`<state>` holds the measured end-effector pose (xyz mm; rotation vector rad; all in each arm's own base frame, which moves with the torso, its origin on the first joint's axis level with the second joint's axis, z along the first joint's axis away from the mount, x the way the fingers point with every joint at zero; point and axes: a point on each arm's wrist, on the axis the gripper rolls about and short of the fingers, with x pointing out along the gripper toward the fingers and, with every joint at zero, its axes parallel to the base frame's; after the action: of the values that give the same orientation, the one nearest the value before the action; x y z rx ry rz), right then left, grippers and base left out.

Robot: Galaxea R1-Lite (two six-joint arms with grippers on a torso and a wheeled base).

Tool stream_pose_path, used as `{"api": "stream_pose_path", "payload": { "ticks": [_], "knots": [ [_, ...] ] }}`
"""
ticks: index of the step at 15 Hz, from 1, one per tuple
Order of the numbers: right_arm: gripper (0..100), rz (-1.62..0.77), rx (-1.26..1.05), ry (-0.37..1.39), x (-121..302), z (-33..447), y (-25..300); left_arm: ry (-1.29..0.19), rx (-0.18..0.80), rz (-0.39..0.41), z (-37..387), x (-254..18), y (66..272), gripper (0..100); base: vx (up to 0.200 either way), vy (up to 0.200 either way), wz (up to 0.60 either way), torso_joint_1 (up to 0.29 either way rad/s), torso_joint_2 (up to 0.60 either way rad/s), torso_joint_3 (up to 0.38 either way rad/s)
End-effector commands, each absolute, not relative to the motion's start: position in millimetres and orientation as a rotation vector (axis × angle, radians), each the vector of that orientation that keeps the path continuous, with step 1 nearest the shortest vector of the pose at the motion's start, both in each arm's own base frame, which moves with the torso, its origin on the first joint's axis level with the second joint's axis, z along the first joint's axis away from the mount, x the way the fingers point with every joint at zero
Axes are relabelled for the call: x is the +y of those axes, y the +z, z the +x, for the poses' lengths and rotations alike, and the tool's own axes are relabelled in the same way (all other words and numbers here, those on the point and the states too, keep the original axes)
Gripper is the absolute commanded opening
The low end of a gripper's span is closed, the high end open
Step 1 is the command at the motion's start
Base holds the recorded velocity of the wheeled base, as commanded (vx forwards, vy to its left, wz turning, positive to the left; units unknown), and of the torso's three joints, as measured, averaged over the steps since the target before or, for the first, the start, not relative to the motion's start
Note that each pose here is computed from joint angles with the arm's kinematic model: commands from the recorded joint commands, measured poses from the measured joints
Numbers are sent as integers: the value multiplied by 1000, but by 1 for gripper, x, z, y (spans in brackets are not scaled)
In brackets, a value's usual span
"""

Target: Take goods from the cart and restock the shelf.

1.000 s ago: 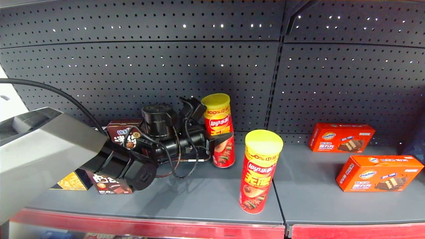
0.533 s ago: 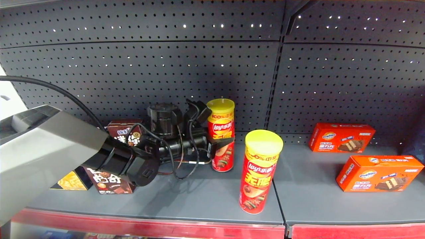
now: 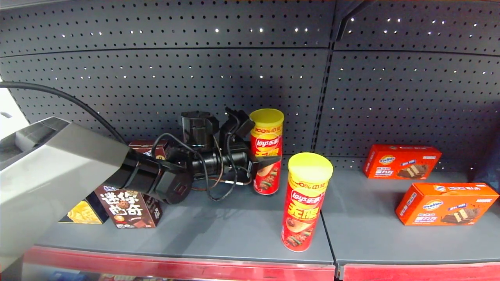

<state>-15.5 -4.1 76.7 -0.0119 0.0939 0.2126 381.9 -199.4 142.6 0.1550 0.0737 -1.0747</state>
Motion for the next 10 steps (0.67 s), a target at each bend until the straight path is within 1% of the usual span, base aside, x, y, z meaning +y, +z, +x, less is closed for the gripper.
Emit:
{"api": "stream_pose_path", "payload": {
  "ticks": [1,2,6,10],
  "knots": [
    [100,-12,95,213,-4,-15,77,-1082,66,155,387,-205,140,0,0,0,0,0,0,0],
    [100,-12,95,213,-4,-15,77,-1087,55,157,391,-211,138,0,0,0,0,0,0,0],
    [100,-12,95,213,-4,-15,77,-1098,62,155,397,-221,128,0,0,0,0,0,0,0],
    [100,-12,95,213,-4,-15,77,-1103,74,163,401,-227,113,0,0,0,0,0,0,0]
  ]
}}
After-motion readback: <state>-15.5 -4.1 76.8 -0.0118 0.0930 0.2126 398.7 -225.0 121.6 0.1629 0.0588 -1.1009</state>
